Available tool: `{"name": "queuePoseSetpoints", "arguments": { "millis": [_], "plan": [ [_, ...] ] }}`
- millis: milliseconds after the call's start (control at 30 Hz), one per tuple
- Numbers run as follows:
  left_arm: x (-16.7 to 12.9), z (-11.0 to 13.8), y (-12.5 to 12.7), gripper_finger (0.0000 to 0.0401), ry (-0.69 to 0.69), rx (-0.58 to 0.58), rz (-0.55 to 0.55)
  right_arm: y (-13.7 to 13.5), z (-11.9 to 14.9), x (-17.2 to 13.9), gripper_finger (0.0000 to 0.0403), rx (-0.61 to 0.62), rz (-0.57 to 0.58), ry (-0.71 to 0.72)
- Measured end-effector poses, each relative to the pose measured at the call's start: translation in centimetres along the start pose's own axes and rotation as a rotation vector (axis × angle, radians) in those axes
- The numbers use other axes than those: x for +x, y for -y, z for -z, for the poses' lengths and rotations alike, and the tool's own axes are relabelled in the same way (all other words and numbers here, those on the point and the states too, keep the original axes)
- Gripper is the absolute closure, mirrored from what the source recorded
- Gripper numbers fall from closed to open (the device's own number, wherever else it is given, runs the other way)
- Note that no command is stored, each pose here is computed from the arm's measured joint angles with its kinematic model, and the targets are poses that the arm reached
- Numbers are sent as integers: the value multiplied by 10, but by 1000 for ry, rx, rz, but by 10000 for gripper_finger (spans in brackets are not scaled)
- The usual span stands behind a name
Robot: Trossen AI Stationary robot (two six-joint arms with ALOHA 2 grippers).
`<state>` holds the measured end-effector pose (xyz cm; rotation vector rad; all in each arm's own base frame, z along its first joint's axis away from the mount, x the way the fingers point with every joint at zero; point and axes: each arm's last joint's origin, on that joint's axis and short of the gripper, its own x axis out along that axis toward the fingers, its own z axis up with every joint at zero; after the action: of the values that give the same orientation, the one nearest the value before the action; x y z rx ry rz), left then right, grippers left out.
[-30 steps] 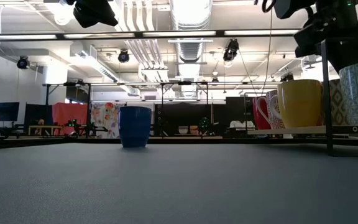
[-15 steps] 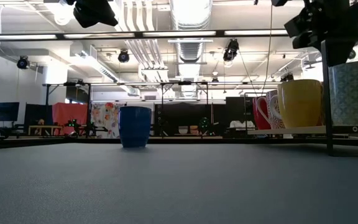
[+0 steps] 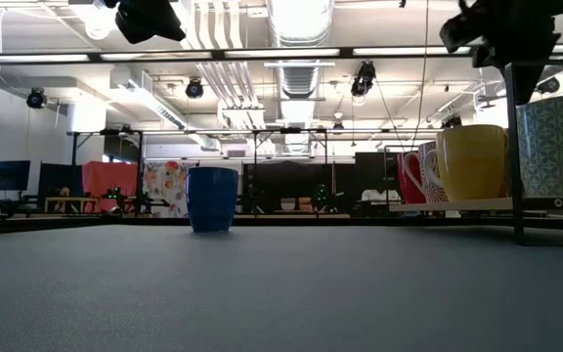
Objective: Place coffee mugs
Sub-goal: Put the gray patterned mug on the shelf
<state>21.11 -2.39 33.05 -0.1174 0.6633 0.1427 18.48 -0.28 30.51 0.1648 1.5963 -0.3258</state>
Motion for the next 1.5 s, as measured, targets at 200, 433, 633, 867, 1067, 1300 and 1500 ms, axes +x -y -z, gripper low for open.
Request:
{"name": "queuePoseSetpoints", "arguments": {
  "millis": [200,433,633,867,1067,1300,1500],
  "plan": [
    [0,0,0,299,0,0,0,-3,-6,-1,374,496,-59,48],
    [0,1,0,299,-10,3,-2,-8,-16,-3,340,716,-210,75],
    [0,7,-2,299,-73,42,-17,-8,-14,0,309,923,-203,31],
    [0,7,-2,299,-75,94,-16,-9,-12,7,304,1023,-191,-6],
    [0,7,-2,299,-75,95,-15,-10,-9,20,313,1005,-170,-62],
    [0,7,-2,299,-74,94,-15,-10,-4,33,324,955,-146,-123],
    [0,7,-2,299,-74,94,-15,-8,5,35,333,941,-72,-198]
  ]
}}
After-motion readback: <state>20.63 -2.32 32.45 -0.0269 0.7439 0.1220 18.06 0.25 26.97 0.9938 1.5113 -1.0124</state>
